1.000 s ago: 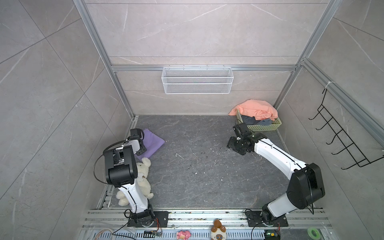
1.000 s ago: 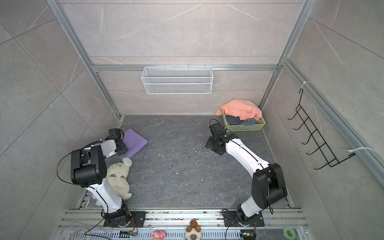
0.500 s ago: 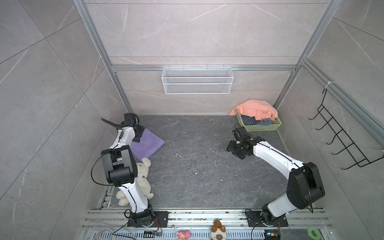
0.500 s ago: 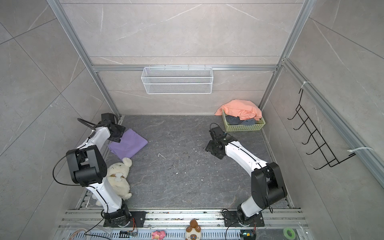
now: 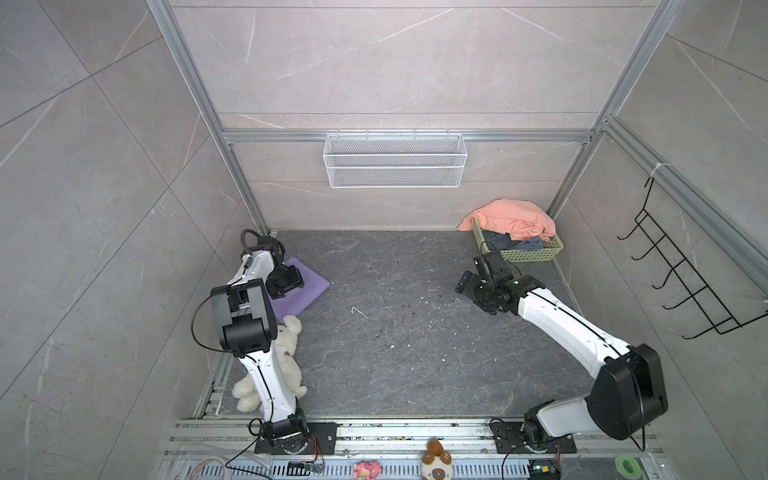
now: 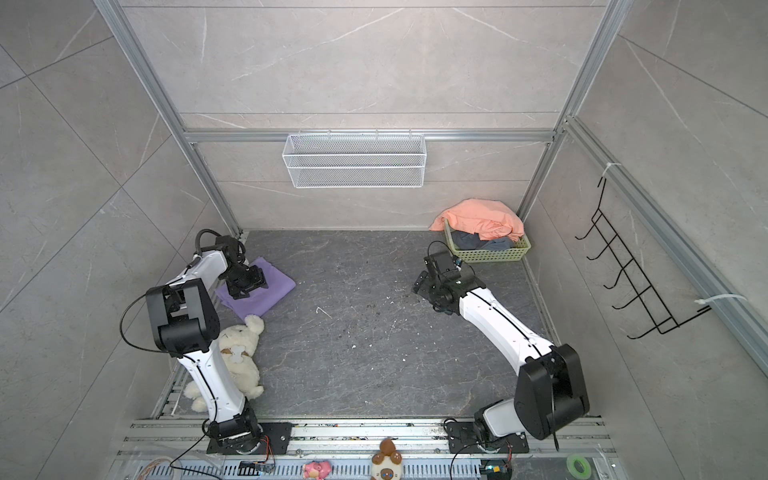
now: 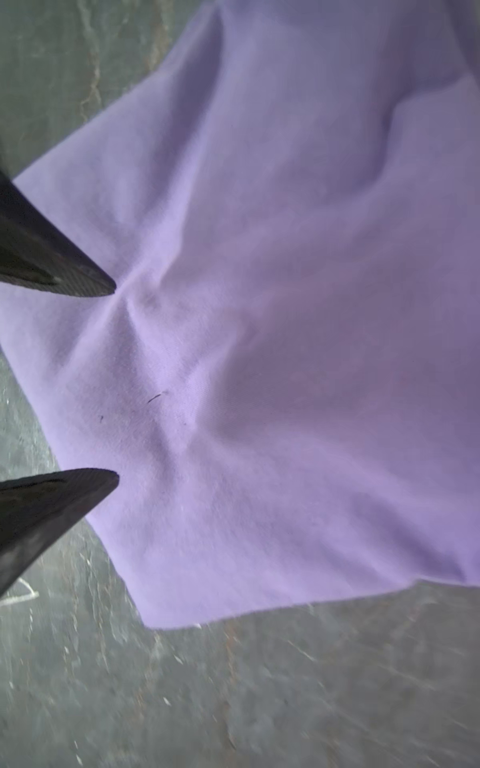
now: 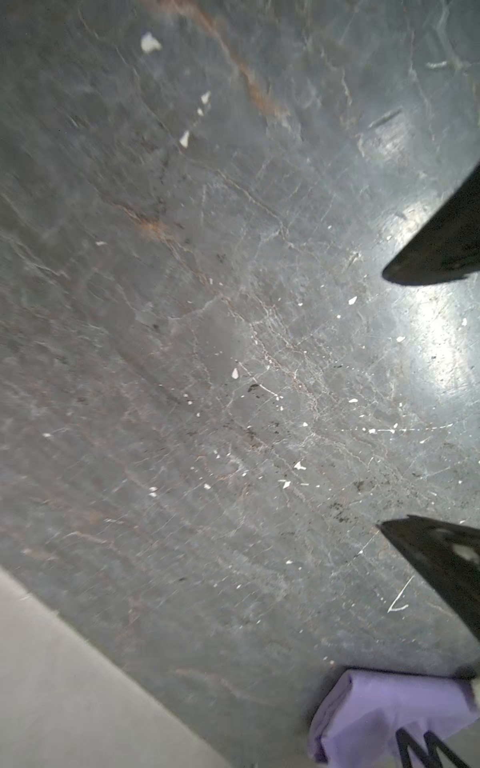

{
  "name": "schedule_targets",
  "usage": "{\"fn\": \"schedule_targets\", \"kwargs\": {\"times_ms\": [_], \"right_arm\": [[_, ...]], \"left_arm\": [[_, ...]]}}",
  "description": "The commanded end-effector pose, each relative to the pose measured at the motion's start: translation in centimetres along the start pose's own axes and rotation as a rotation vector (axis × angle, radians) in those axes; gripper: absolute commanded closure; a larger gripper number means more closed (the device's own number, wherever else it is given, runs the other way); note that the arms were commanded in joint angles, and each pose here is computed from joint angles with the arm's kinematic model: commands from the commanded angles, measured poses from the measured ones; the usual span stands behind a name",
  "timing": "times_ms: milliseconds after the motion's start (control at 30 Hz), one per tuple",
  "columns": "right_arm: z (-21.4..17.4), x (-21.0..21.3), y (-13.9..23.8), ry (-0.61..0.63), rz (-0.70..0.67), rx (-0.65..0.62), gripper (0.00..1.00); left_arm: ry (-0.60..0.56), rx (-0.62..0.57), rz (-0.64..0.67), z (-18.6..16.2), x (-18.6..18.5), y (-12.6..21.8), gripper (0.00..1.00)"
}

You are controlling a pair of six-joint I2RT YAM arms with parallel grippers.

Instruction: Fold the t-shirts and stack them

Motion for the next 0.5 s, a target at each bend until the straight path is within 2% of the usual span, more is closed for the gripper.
{"fn": "schedule_targets", "kwargs": {"times_ms": [0,133,233,333,467], "right_arm": [[1.2,-0.5,2.0,0.001,-0.013,-0.104,0.06],[1.8,-1.0,3.5,-0.006,-0.024,-0.151,0.05],[2.1,-1.5,4.4,-0.015,-0.038,-0.180,0.05],[2.2,-2.2,5.0,-0.023,-0.055,-0.203,0.05],[2.1,-3.0,5.6,-0.037,-0.076,-0.213,0.05]], "left_arm": [[-0.119,0.022,-0.010,0.3,0.1,-0.6,0.32],[-0.091,0.064,0.019,0.6,0.7,-2.1,0.32],[-0.015,0.101,0.048,0.4,1.2,-3.1,0.32],[0.092,0.095,0.025,0.6,1.1,-4.3,0.33],[0.305,0.091,0.005,0.9,1.3,-5.7,0.33]]}}
Point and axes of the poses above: each gripper's point midway between its finger pads, its own y axis back along the fingers, its own x axis along the line the jaws close on, z = x × y, the point moved 6 cm from there along y, back along the fingers, and after that the axes turned 15 degrees about -y, right-handed, at the moved point
